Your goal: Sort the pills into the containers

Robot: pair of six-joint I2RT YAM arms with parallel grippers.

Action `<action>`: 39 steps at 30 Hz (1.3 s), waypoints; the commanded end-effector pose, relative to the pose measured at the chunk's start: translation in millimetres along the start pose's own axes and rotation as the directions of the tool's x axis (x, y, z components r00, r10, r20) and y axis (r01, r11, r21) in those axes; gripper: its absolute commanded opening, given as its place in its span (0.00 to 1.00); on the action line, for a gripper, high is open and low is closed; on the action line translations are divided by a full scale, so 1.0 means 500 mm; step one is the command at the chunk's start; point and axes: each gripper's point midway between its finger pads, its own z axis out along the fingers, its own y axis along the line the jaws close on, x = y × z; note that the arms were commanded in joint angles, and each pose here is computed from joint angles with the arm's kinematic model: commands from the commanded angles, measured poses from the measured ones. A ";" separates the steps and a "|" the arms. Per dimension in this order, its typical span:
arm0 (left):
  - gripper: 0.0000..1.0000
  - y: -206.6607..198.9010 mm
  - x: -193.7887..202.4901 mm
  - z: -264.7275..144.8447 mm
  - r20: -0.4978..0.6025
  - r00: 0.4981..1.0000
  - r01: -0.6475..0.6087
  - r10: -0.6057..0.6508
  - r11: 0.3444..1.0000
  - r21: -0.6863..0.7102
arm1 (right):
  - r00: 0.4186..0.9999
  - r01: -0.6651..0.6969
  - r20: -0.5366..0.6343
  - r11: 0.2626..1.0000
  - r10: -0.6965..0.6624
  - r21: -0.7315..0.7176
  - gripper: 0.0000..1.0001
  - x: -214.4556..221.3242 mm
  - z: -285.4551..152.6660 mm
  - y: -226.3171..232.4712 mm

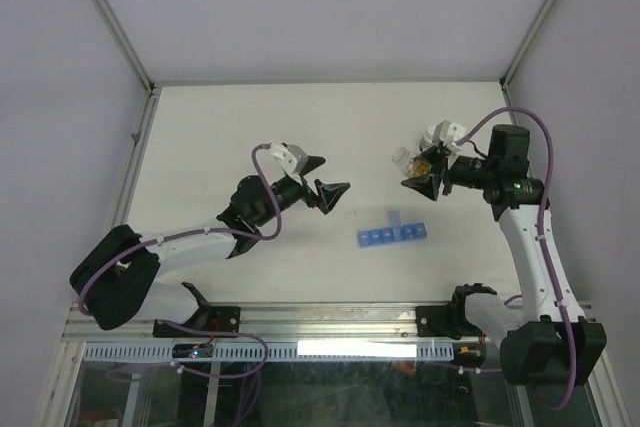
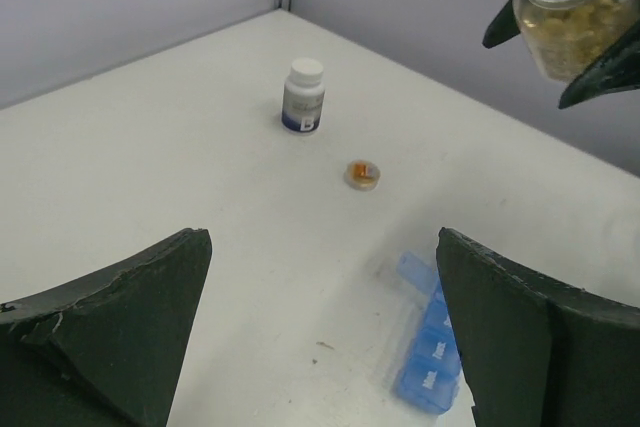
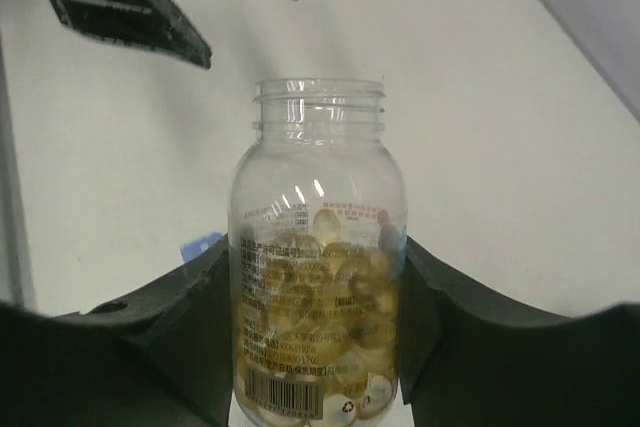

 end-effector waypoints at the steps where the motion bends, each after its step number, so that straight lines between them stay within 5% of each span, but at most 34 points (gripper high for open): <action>1: 0.99 0.010 -0.009 0.048 -0.001 0.994 -0.108 0.108 0.994 0.027 | 0.960 0.237 -0.144 0.970 -0.241 -0.046 0.00 0.097 -0.011 0.002; 17: 0.99 0.019 0.033 -0.029 0.098 0.981 -0.170 0.168 0.985 0.012 | 0.910 0.106 -0.385 0.985 -0.150 -0.134 0.01 0.306 -0.026 0.041; 39: 0.99 0.022 0.033 -0.038 0.116 0.979 -0.170 0.169 0.985 0.000 | 0.866 0.041 -0.475 0.968 -0.157 -0.246 0.03 0.392 -0.030 0.081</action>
